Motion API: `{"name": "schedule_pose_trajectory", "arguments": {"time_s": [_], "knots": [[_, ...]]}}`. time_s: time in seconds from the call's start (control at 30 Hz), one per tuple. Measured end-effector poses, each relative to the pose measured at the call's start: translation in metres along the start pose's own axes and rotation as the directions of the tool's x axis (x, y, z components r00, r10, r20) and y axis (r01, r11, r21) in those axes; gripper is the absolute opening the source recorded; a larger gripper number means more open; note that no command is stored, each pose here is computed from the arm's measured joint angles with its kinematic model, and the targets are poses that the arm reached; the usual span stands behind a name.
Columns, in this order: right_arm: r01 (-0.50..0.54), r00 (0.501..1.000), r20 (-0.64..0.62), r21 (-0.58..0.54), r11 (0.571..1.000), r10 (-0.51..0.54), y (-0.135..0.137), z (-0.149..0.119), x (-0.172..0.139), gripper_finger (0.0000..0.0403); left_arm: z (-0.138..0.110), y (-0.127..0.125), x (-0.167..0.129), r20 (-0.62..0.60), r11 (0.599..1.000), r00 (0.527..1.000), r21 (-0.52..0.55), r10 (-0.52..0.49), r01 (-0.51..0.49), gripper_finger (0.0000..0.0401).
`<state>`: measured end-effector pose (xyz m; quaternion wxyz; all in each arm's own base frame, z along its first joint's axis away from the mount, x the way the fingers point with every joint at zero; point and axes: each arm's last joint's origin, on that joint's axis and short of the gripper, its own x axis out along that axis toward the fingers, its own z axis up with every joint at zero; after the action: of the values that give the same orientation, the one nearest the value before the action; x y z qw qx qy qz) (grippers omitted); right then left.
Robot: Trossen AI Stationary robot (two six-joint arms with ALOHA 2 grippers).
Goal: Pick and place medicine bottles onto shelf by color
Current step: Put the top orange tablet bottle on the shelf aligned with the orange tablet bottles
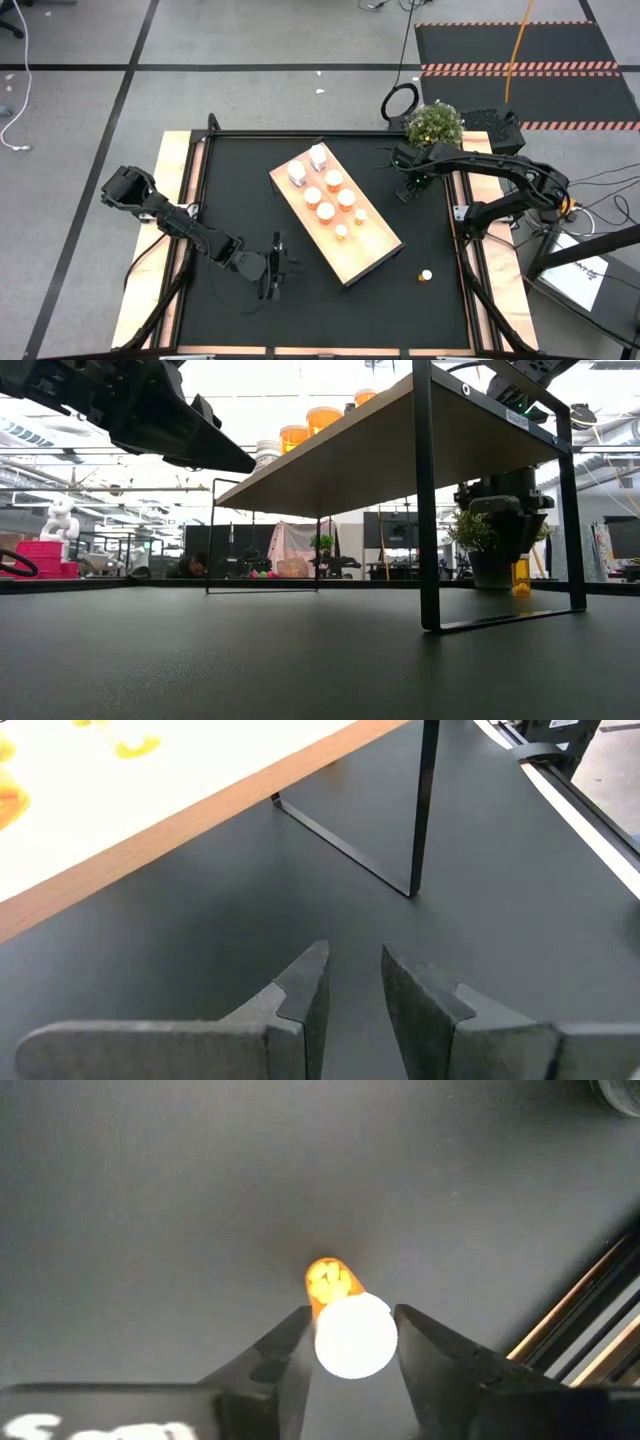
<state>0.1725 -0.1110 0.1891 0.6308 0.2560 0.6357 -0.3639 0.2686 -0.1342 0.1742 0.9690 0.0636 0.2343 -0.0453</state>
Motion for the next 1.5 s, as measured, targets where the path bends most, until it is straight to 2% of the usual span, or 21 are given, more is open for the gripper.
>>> {"name": "schedule_pose_trajectory", "arguments": {"time_s": [0.2, 0.33, 0.5, 0.73, 0.9, 1.13, 1.33, 1.5], "knots": [[0.001, 1.000, -0.002, -0.003, 1.000, -0.001, 0.000, 0.000, 0.000, 0.0110, 0.000, 0.000, 0.000, 0.000, 1.000, 1.000, 0.000, 0.000, 0.000, 0.0097], [-0.002, 1.000, -0.006, -0.015, 1.000, 0.002, 0.001, -0.002, -0.001, 0.0118, 0.000, 0.000, 0.000, 0.000, 1.000, 1.000, 0.000, 0.000, 0.000, 0.0097], [-0.060, 0.998, 0.005, -0.010, 0.998, 0.060, 0.001, -0.007, -0.009, 0.0121, 0.000, -0.001, -0.001, 0.001, 1.000, 1.000, -0.003, -0.004, 0.004, 0.0097], [-0.094, 0.993, 0.076, -0.004, 0.996, 0.094, 0.002, -0.021, -0.039, 0.0115, 0.014, -0.003, -0.025, -0.010, 0.999, 0.999, -0.012, -0.031, 0.031, 0.0097], [-0.152, 0.971, 0.183, -0.026, 0.988, 0.154, 0.004, -0.031, -0.072, 0.0117, 0.032, -0.005, -0.050, 0.057, 0.997, 0.996, -0.027, -0.071, 0.073, 0.0097], [-0.252, 0.899, 0.338, -0.122, 0.960, 0.279, 0.013, -0.043, -0.116, 0.0118, 0.045, 0.005, -0.063, 0.119, 0.999, 0.993, -0.053, -0.001, 0.007, 0.0098], [-0.327, 0.766, 0.476, -0.291, 0.899, 0.432, 0.029, -0.046, -0.150, 0.0118, 0.071, 0.013, -0.064, 0.060, 0.998, 0.997, -0.051, 0.045, -0.042, 0.0117], [-0.351, 0.671, 0.517, -0.410, 0.842, 0.531, 0.045, -0.050, -0.169, 0.0118, 0.096, 0.016, -0.072, 0.067, 0.997, 0.996, -0.058, 0.061, -0.057, 0.0139]]}}
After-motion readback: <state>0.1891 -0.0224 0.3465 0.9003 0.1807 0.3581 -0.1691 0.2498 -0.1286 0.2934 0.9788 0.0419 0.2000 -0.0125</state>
